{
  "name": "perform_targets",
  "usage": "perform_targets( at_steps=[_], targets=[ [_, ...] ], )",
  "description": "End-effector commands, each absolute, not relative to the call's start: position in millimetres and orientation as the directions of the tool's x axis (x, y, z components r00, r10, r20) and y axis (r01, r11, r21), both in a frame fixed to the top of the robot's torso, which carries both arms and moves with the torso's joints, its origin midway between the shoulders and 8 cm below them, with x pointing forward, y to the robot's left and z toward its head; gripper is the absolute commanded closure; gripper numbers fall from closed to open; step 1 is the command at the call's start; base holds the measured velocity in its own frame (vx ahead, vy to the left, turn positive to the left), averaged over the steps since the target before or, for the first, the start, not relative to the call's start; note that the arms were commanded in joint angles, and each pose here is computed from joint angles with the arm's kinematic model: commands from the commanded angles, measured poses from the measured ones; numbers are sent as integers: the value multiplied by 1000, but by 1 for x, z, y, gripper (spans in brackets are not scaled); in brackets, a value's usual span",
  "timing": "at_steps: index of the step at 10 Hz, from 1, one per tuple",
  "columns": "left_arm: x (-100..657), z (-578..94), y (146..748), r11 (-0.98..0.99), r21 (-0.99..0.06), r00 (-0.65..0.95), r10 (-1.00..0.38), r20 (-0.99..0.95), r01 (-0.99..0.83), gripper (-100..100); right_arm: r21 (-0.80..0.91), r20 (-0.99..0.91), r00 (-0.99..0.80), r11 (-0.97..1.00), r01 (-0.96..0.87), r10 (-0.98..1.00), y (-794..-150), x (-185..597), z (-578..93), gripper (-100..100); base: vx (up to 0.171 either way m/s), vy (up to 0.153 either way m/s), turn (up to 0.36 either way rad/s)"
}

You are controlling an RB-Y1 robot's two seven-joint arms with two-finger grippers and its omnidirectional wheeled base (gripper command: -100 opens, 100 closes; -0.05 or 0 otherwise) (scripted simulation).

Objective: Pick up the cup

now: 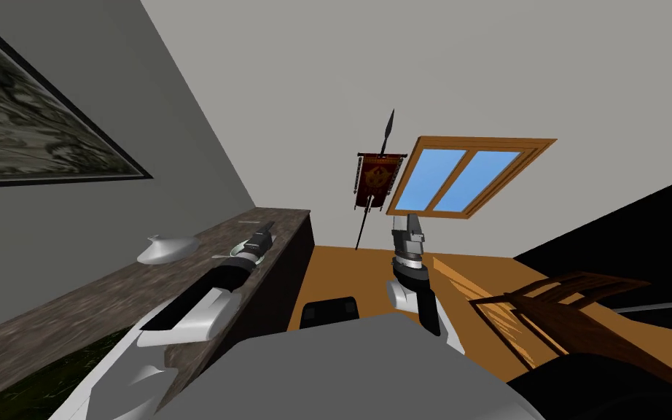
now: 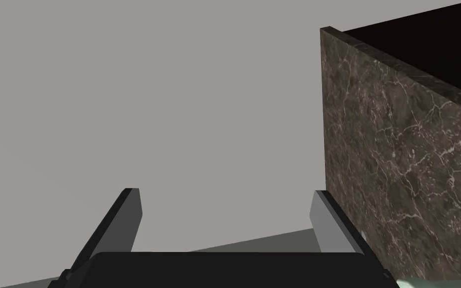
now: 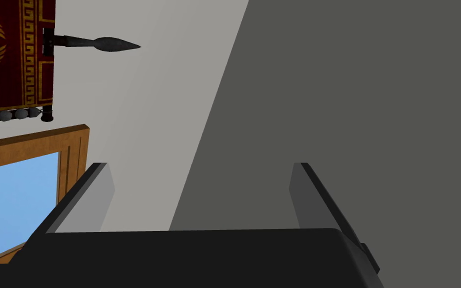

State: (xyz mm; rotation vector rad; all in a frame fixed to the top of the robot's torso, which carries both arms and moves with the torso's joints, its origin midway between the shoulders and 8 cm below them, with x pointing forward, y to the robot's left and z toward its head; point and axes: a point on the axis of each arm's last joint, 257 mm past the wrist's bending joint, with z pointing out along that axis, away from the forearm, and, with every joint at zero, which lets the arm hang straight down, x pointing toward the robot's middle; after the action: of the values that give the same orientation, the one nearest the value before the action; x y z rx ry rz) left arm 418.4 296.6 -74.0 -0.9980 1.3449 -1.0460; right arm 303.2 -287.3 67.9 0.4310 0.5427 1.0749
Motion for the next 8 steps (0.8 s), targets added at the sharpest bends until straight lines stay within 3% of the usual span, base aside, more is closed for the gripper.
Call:
perform_targets(
  at_steps=[1,8],
  targets=[
    [418,-84,302,257,-965,-40,-966,-256,-40,-100,577,-205,369,416,-703,907,-287,303,68,0,-37,9,-91],
    [415,-112,327,268,-941,-51,-963,-264,-208,-100,577,-205,369,416,-703,907,-287,303,68,0,-23,9,-64]
  ],
)
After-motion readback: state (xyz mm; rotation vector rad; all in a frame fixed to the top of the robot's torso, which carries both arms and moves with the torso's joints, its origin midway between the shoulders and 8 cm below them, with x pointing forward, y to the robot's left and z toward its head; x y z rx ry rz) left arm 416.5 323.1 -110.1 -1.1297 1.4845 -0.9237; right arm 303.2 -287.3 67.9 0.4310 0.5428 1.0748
